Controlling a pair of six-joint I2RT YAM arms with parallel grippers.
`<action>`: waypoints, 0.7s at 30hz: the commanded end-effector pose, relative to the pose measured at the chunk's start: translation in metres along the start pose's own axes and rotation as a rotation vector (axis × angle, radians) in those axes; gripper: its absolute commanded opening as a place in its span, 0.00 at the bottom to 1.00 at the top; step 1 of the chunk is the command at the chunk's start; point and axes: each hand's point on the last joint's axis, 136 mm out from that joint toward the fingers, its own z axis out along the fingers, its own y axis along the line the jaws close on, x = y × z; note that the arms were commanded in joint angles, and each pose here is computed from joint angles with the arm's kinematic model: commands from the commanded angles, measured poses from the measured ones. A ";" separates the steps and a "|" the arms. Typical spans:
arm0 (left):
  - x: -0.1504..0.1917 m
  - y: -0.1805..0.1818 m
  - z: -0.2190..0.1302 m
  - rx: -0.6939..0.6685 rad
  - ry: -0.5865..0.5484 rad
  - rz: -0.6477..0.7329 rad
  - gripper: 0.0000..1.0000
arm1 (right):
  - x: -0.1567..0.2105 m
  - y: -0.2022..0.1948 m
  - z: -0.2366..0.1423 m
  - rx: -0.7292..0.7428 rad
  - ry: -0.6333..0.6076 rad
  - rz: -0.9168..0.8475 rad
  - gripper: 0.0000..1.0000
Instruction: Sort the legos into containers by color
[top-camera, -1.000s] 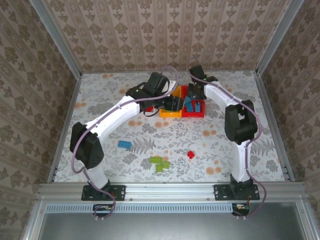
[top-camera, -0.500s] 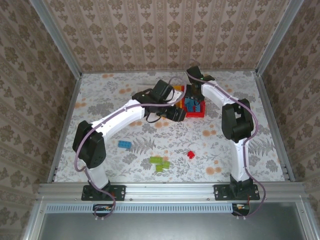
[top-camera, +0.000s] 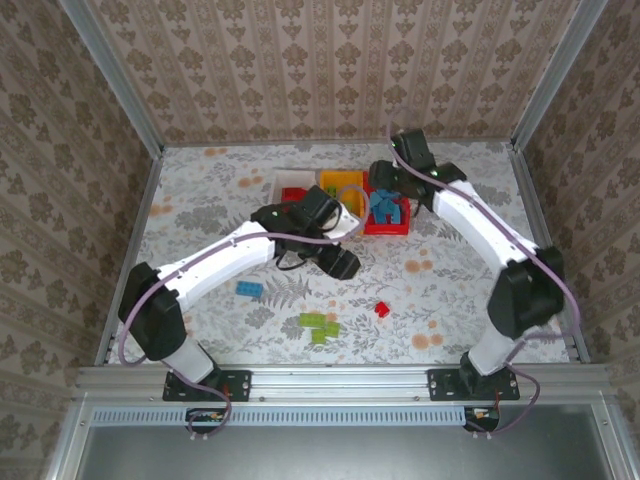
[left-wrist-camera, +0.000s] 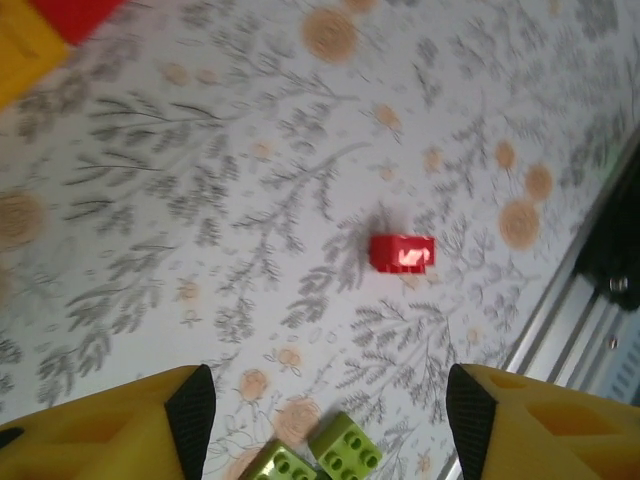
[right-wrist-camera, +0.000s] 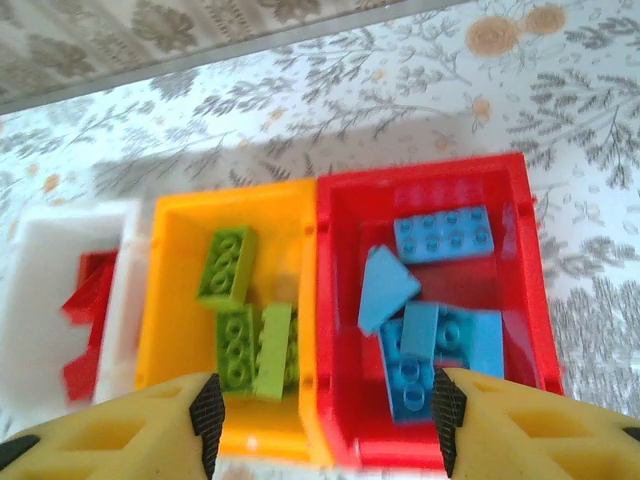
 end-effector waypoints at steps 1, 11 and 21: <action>0.015 -0.023 0.026 0.032 0.097 0.122 0.67 | 0.036 -0.002 -0.026 -0.091 0.023 -0.008 0.65; 0.023 -0.057 0.108 -0.068 0.227 0.261 0.74 | 0.098 -0.060 -0.145 -0.047 -0.040 0.098 0.78; 0.039 -0.050 0.150 -0.106 0.333 0.244 0.77 | 0.103 -0.094 -0.196 0.047 -0.141 0.174 0.79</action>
